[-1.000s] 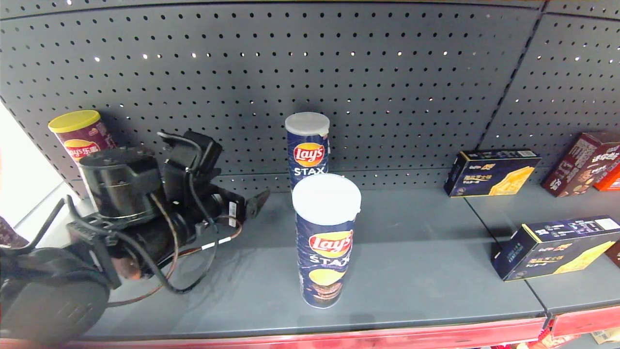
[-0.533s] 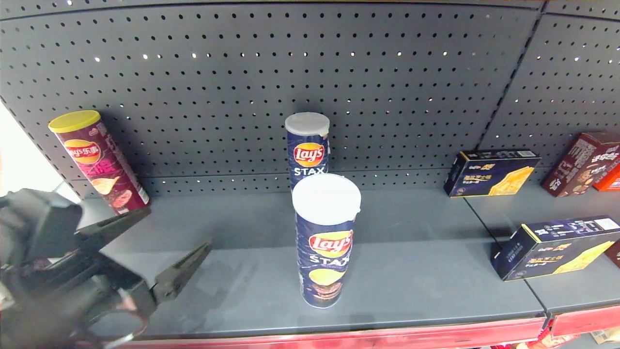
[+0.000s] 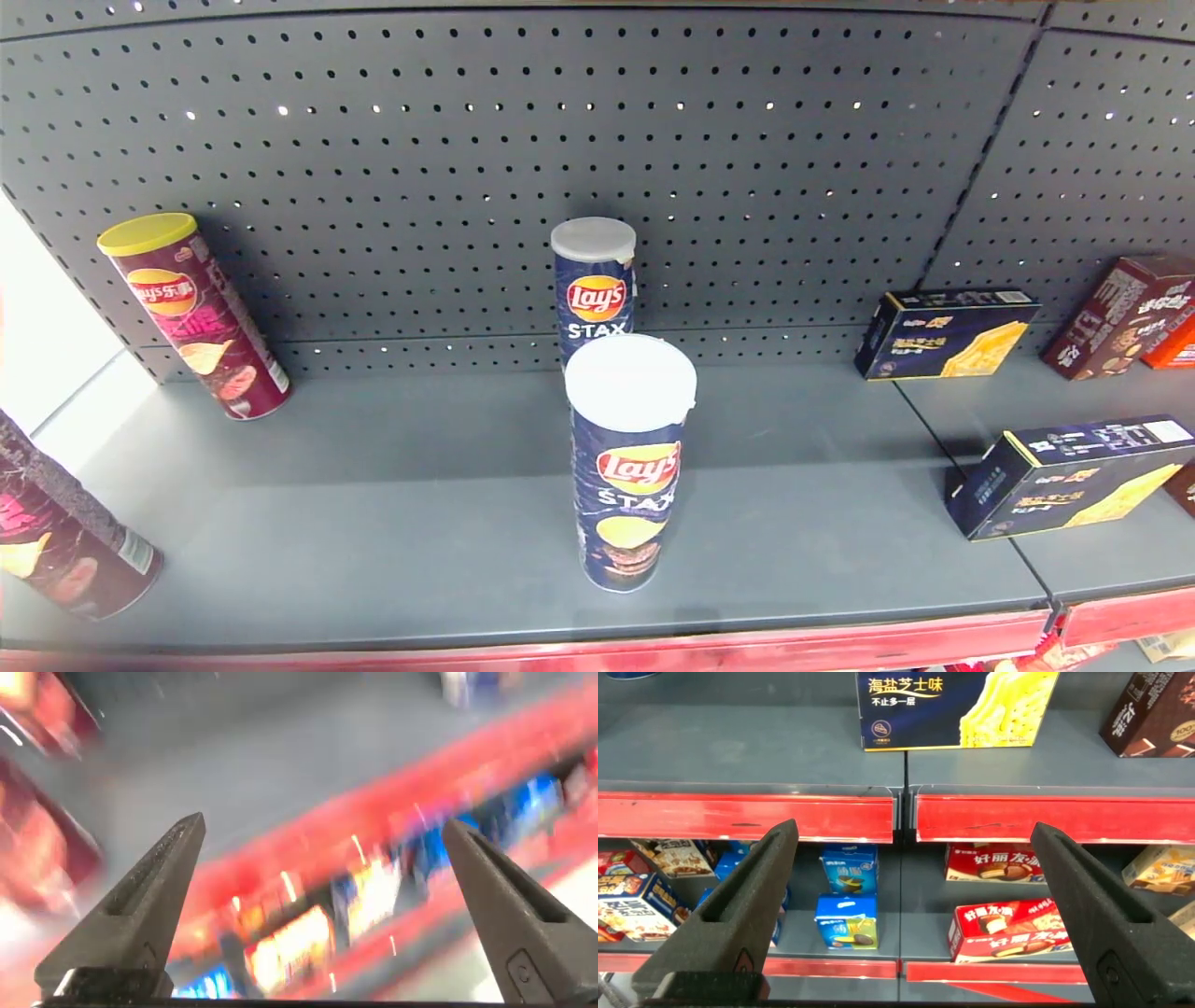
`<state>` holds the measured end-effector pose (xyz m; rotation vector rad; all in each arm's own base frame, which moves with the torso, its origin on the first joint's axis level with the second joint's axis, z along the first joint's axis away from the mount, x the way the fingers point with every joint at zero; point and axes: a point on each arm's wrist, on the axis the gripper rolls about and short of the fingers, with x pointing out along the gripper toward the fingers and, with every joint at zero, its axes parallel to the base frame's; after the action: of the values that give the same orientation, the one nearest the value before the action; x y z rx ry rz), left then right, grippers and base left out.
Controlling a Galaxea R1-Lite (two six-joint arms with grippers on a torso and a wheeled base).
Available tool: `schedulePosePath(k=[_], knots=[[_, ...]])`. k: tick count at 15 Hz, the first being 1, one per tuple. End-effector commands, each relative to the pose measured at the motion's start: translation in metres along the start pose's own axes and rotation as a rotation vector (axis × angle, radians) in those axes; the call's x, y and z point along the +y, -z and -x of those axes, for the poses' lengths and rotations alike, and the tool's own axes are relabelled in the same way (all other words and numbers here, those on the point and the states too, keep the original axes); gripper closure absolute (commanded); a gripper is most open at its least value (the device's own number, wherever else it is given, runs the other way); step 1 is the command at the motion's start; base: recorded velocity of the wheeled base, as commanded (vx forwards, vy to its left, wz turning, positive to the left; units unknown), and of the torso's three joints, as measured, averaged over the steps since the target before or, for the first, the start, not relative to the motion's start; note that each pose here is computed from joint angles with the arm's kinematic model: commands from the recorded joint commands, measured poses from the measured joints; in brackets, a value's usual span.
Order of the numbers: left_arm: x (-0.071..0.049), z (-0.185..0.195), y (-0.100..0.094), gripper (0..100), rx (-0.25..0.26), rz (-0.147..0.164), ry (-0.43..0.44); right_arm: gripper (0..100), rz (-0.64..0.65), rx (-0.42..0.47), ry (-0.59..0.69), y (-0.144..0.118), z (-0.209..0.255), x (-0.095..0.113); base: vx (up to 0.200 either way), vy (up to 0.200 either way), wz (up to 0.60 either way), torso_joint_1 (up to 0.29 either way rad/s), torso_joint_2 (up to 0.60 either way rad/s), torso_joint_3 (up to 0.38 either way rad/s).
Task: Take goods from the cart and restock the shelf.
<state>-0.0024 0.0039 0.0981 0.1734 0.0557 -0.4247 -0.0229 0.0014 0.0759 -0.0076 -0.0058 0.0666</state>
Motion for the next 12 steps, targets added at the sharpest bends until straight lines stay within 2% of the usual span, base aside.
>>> schedulePosePath(k=[1,3,4,5,7,8,9,11,12], knots=[[-0.0012,0.0183,0.0175,0,-0.14,0.004,0.014,0,0.0,0.001,-0.001,-0.0001,-0.0001,0.0,0.0,0.0,0.0,0.0,0.0,0.0],[-0.0033,0.0172,0.0158,0,-0.141,0.032,-0.081,0,0.0,0.001,-0.001,-0.0001,-0.0001,0.0,0.0,0.0,0.0,0.0,0.0,0.0],[-0.0048,0.0113,0.016,0,-0.041,0.056,-0.151,0,0.0,0.001,0.001,-0.0001,-0.0001,0.0,0.0,0.0,0.0,0.0,0.0,0.0],[-0.0064,0.0107,0.0159,0,-0.02,0.067,-0.245,0,0.0,0.001,-0.001,-0.0001,-0.0001,0.0,0.0,0.0,0.0,0.0,0.0,0.0],[-0.0073,0.0106,0.0159,0,-0.012,0.076,-0.296,0,0.0,0.001,-0.001,-0.0001,-0.0001,0.0,0.0,0.0,0.0,0.0,0.0,0.0],[-0.0079,0.0104,0.0161,0,-0.007,0.095,-0.32,0,0.0,0.001,-0.001,-0.0001,-0.0001,0.0,0.0,0.0,0.0,0.0,0.0,0.0],[-0.0099,0.0095,0.0205,0,0.053,0.113,-0.382,0,0.0,0.001,-0.001,-0.0001,-0.0001,0.0,0.0,0.0,0.0,0.0,0.0,0.0],[-0.0098,0.0096,0.0201,0,0.045,0.121,-0.375,0,0.0,0.001,-0.001,-0.0001,-0.0001,0.0,0.0,0.0,0.0,0.0,0.0,0.0],[-0.0099,0.0094,0.02,0,0.044,0.139,-0.388,0,0.0,0.001,-0.001,-0.0001,-0.0001,0.0,0.0,0.0,0.0,0.0,0.0,0.0]])
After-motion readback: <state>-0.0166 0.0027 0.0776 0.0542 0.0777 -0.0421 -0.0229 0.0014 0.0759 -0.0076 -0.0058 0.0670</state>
